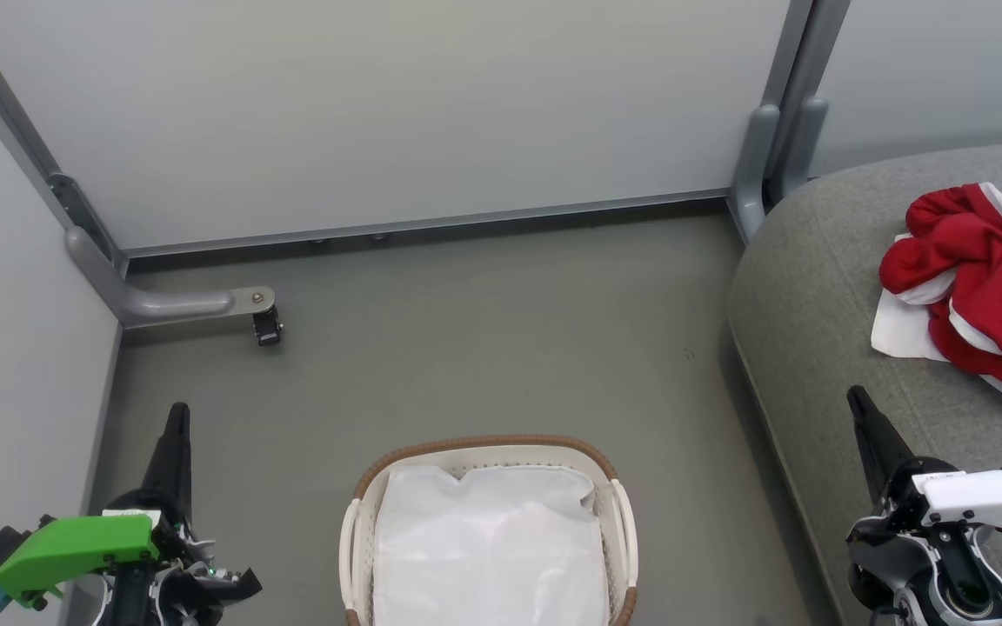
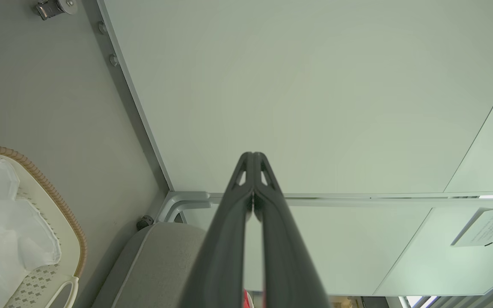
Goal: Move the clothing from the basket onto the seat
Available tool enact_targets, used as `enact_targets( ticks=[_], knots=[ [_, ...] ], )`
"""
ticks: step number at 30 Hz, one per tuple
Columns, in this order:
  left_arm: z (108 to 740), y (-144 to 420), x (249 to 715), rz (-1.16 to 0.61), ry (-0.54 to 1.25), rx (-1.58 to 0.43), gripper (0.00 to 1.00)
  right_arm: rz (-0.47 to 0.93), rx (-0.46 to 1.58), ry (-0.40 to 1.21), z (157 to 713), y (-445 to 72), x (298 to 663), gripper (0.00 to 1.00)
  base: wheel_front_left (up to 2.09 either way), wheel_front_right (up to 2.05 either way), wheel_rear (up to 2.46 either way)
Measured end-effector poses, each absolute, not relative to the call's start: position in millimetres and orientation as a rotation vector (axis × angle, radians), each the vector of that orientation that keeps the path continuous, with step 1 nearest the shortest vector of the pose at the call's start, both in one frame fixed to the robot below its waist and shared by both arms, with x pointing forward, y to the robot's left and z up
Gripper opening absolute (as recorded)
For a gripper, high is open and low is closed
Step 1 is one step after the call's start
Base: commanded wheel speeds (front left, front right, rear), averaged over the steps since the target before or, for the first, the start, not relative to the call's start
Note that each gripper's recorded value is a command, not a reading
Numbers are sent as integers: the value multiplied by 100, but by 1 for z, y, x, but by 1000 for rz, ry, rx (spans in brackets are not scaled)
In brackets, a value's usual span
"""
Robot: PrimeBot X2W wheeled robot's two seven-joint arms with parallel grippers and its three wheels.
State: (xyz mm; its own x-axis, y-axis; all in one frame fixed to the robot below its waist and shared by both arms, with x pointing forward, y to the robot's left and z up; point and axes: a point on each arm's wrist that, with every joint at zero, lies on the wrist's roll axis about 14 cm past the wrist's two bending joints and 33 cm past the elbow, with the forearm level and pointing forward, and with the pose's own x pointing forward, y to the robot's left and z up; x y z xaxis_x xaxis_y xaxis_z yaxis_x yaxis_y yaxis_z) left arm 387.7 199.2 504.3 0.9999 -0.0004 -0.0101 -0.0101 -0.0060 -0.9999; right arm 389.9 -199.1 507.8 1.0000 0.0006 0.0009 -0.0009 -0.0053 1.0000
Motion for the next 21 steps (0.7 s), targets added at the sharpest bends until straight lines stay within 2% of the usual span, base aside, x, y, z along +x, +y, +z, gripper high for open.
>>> enact_targets(
  ticks=[21],
  knots=[
    [504, 199, 388, 8, 8, -1577, 0, 1, 1576, 0, 508, -199, 390, 0, 0, 0, 0]
  ],
)
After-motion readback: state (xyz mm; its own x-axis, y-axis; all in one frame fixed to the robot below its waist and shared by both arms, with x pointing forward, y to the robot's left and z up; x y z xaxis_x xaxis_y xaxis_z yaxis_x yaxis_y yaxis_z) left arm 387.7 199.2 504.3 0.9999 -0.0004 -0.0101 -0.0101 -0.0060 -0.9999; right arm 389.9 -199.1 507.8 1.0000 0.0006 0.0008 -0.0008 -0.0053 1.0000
